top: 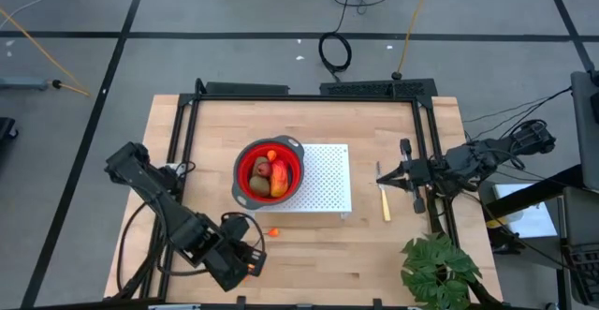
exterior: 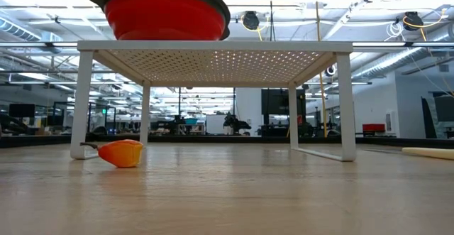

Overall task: Pick & Place Fruit
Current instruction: Put the red pomegranate into the red strainer bowl on the shelf

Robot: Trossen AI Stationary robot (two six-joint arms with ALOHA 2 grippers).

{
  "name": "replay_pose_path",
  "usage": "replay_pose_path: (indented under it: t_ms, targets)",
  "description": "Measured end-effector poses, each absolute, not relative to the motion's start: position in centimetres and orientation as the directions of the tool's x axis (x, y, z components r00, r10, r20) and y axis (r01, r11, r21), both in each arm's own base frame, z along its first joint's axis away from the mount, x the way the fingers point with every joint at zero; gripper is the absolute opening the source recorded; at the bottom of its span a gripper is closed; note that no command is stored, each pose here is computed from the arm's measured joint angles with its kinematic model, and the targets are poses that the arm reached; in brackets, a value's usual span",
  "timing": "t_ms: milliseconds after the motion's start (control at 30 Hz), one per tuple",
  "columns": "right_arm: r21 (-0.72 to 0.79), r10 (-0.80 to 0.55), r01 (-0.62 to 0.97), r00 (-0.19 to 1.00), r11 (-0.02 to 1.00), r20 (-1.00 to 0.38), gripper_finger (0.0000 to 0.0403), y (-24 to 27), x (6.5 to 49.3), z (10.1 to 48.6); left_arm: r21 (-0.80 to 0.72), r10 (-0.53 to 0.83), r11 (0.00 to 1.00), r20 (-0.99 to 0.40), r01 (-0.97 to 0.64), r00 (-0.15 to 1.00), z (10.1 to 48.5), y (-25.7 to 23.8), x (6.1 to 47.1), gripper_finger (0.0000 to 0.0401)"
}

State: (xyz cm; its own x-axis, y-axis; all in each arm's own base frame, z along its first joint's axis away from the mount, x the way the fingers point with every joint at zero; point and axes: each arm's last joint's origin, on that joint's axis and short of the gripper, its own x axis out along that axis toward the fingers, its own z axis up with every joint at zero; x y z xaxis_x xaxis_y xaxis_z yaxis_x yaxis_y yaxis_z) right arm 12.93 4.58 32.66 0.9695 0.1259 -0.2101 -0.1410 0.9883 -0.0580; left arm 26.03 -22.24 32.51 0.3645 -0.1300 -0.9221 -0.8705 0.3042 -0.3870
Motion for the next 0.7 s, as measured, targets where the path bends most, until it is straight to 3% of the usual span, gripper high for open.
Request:
replay_pose_path:
  t_ms: [333, 700]
  targets:
    - [-0.018, 0.193, -0.200, 0.963, 0.980, -0.190, 0.0000, 3.7, 10.3, 29.1, -0.356, -0.088, 0.283, -0.934, -0.890, 0.346, 30.9, -23.3, 26.6, 0.0121]
    - [0.046, 0.240, -0.236, 0.961, 0.971, -0.139, 0.0000, 3.1, 8.5, 26.8, -0.284, -0.028, 0.282, -0.957, -0.916, 0.288, 28.5, -23.0, 26.3, 0.0275]
